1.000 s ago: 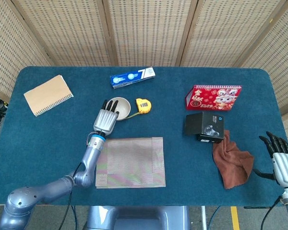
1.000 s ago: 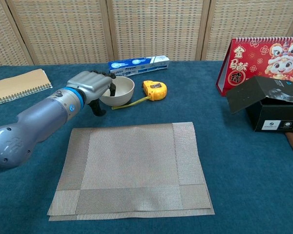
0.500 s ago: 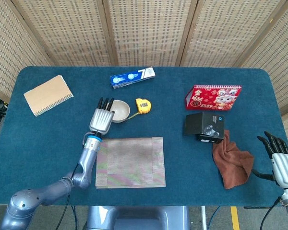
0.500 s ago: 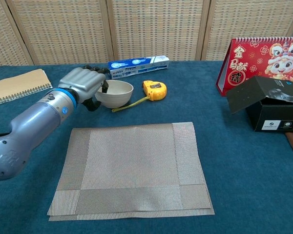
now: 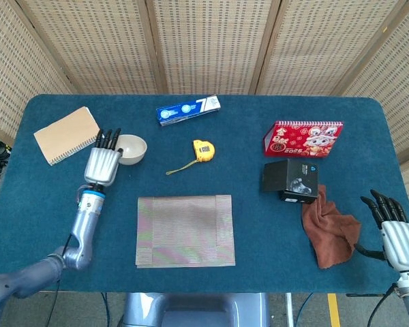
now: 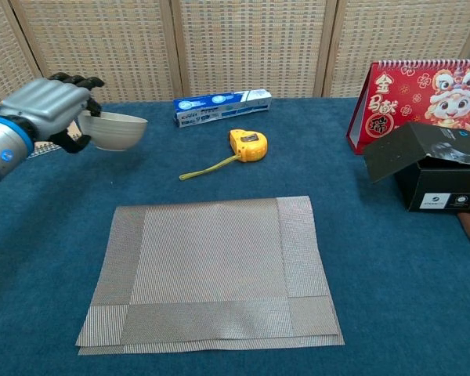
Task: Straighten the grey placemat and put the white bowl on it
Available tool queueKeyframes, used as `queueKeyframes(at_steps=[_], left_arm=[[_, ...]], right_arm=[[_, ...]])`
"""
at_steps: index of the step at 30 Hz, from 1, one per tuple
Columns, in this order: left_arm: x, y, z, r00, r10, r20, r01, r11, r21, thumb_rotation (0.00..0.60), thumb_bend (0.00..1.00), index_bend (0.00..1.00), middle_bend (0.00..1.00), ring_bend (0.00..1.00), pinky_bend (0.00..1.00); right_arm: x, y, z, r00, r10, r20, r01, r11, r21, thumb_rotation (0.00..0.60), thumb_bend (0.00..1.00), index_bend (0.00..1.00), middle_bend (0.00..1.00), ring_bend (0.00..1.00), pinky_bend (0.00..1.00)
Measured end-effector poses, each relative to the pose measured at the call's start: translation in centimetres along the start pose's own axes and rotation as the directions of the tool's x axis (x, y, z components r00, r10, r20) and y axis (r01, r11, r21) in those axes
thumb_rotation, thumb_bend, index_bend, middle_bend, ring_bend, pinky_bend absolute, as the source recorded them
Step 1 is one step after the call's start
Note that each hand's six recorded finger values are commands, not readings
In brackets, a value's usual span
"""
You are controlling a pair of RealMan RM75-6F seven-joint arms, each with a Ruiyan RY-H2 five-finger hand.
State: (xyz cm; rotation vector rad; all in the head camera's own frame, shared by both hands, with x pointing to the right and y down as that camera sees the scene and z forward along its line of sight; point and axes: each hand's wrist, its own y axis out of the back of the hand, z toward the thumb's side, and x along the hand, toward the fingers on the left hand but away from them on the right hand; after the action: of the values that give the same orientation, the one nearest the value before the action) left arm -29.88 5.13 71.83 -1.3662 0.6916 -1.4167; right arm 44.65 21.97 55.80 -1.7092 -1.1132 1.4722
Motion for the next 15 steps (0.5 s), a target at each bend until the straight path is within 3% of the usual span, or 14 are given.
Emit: queueKeyframes(at_steps=[6,15], left_arm=[[-1.6,-1.0,-5.5,0.997,-0.023,-0.077,0.023,1.0,0.005,0.6,0.83,0.72,0.0,0.0,0.0],[-2.8,-2.9,-9.8,0.987,-0.079,-0.138,0.081,0.997,0.009,0.6,0.79,0.7,0.0,0.0,0.0]], right_arm=[[0.3,-0.3,0.3,1.0,0.004,-0.005,-0.004,1.0,0.012,0.6,0.08,0.15,0.0,0.0,0.0],[0.5,-0.6,0.6,1.0,0.007,-0.008,-0.006,1.0,0.021,0.6,0.08,0.15,0.0,0.0,0.0]])
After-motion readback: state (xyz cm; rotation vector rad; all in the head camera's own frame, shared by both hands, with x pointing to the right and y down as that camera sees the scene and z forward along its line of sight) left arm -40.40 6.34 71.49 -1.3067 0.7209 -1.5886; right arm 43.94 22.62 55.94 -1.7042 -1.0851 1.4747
